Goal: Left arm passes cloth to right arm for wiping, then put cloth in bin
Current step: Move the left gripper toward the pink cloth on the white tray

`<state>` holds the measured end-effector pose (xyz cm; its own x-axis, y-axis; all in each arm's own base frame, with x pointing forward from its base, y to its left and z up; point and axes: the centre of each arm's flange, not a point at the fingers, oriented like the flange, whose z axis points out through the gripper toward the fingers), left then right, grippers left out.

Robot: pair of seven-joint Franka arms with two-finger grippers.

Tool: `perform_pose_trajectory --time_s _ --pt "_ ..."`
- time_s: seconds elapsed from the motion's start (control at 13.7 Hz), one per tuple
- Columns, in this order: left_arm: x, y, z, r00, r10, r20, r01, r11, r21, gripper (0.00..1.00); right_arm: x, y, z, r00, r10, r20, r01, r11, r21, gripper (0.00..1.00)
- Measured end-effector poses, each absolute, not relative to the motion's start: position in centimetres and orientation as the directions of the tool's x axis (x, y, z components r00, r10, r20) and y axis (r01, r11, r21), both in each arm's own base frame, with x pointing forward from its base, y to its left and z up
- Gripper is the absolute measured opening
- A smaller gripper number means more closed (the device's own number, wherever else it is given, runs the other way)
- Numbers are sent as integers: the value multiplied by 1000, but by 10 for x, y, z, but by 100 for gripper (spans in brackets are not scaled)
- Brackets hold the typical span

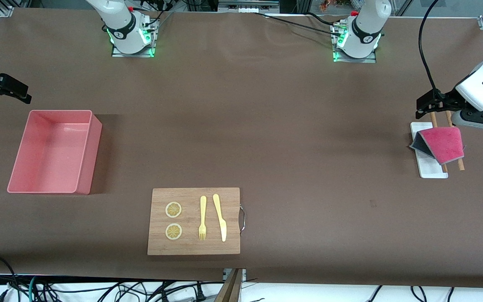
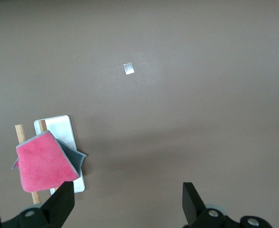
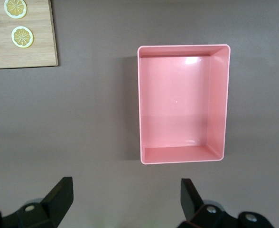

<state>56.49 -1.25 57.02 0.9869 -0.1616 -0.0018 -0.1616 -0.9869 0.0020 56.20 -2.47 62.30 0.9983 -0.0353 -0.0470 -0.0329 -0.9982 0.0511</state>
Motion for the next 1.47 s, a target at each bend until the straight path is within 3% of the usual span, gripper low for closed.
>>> perform_pose_trajectory --time_s 1.47 --pt "561 -6 561 987 -151 -63 -151 -989 10 100 566 -25 617 998 -35 -55 -32 -998 51 100"
